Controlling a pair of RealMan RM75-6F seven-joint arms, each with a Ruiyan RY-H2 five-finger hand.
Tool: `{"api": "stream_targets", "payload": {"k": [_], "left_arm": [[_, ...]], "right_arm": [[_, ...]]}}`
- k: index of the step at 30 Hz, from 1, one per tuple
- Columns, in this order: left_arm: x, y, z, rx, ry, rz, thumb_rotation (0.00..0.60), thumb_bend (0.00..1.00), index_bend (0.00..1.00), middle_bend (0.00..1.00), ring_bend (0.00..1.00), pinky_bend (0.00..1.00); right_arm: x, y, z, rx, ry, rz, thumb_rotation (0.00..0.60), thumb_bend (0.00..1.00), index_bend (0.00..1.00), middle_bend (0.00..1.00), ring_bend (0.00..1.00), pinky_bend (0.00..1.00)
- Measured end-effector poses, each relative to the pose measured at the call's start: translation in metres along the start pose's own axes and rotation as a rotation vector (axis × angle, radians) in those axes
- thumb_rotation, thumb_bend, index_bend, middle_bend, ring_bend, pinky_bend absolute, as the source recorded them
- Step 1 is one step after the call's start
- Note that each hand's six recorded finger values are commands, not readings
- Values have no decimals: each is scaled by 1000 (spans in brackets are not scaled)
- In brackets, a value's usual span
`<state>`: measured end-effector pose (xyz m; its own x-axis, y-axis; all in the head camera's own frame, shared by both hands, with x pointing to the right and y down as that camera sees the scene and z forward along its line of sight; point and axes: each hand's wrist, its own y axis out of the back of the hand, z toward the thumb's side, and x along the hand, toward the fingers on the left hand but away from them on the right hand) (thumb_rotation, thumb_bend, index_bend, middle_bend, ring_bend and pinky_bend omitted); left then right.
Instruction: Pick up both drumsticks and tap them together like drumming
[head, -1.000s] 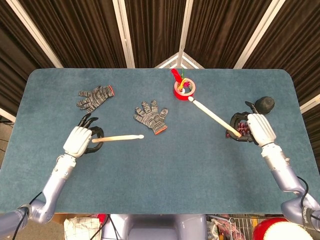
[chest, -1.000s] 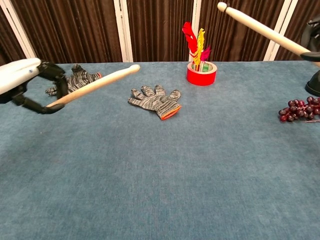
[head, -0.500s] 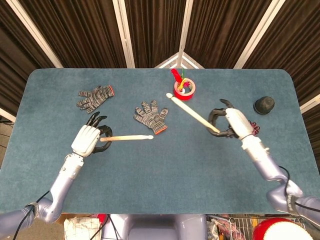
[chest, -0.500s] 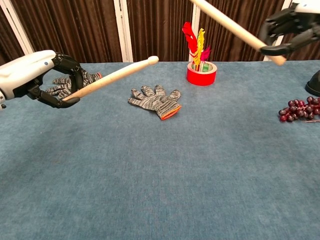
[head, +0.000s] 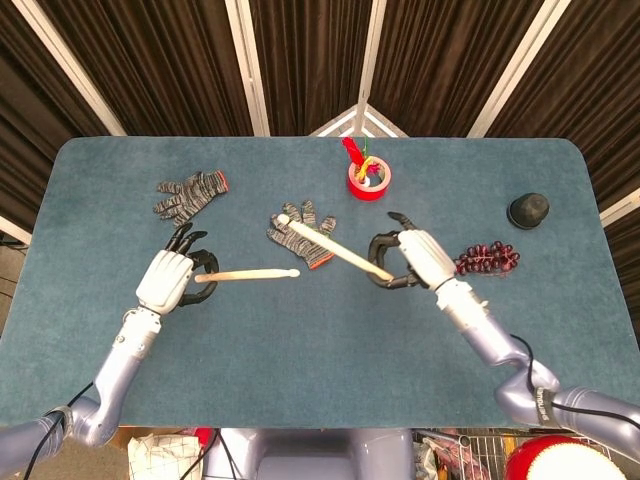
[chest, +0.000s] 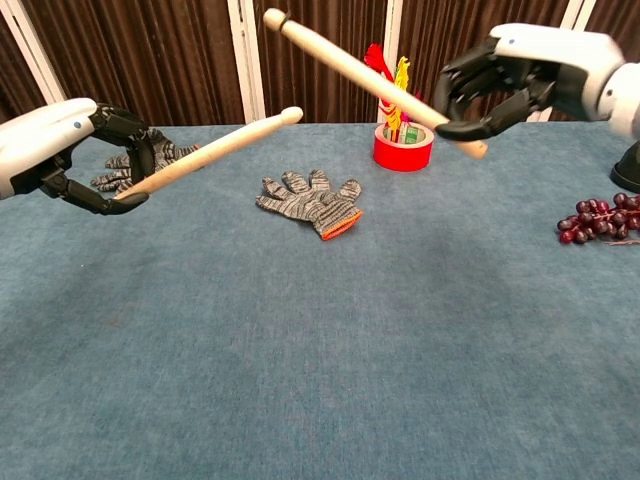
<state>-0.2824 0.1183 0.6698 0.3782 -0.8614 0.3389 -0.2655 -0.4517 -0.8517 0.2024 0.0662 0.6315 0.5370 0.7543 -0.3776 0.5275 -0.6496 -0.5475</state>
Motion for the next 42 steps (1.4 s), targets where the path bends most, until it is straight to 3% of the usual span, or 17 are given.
{"api": "stream_targets", "payload": {"k": [9, 27, 42], "left_arm": [[0, -3, 12, -29, -46, 14, 600, 505, 604, 579, 152, 0], [3, -3, 24, -128, -102, 79, 600, 498, 605, 582, 152, 0], [12, 9, 37, -238, -116, 158, 600, 495, 608, 587, 152, 0]], "right_arm": [[-5, -17, 6, 0, -6, 25, 600, 469, 814, 669, 471, 26], [-4, 22, 20, -36, 10, -32, 600, 469, 824, 670, 471, 26], [1, 16, 28, -58, 38, -12, 600, 469, 824, 673, 471, 26]]}}
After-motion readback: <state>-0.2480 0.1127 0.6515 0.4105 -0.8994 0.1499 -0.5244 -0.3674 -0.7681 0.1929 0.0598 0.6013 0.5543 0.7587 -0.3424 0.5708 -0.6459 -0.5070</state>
